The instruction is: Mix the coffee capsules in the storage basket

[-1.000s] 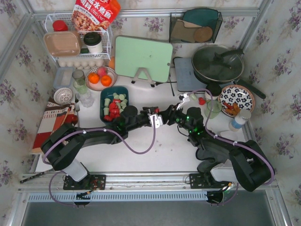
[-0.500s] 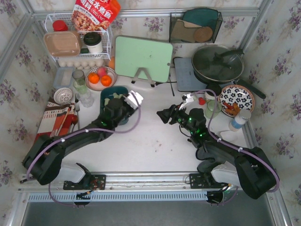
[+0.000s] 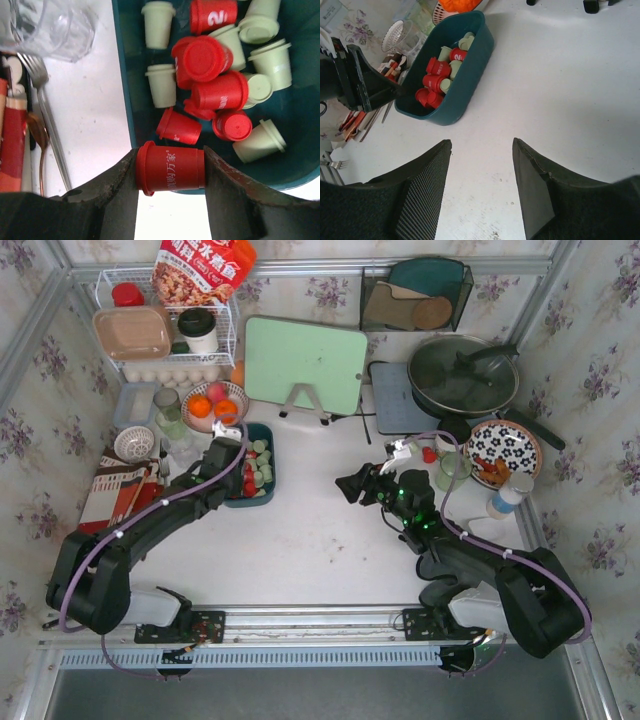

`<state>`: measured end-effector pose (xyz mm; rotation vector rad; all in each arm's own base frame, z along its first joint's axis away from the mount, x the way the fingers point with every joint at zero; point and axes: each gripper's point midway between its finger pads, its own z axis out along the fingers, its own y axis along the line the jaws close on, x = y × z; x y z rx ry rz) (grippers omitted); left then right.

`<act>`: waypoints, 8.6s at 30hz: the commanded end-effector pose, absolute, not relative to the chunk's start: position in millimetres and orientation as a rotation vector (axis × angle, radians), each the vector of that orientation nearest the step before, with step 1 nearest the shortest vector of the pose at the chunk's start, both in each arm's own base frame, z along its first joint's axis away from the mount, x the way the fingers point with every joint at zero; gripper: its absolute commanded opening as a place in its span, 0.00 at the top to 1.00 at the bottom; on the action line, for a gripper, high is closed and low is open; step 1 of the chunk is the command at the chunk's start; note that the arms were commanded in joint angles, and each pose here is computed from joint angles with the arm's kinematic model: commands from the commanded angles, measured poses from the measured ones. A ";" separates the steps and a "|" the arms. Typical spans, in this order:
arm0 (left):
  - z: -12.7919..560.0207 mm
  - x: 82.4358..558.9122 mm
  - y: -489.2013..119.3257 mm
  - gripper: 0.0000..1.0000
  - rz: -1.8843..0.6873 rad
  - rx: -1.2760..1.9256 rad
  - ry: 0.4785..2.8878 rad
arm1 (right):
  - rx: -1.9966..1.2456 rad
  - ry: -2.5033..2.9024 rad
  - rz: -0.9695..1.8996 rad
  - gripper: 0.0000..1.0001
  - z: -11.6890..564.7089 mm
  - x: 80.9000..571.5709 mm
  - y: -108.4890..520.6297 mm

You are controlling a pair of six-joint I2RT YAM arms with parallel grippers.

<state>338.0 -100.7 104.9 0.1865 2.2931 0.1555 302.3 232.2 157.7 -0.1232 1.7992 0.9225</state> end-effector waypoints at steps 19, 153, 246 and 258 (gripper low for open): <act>130.5 337.2 -100.6 0.31 0.065 0.039 2.184 | -0.091 1.814 0.681 0.39 150.4 329.6 208.3; 163.2 304.7 -127.9 0.31 -0.279 0.086 2.005 | -0.262 2.360 0.217 0.37 21.3 500.1 105.6; 151.5 403.2 -141.1 0.90 -0.143 0.100 2.130 | -0.266 1.546 0.292 0.00 176.8 362.5 198.9; 101.0 492.5 -103.7 0.77 -0.101 -0.075 2.233 | -0.135 1.922 0.184 0.11 119.8 408.9 170.3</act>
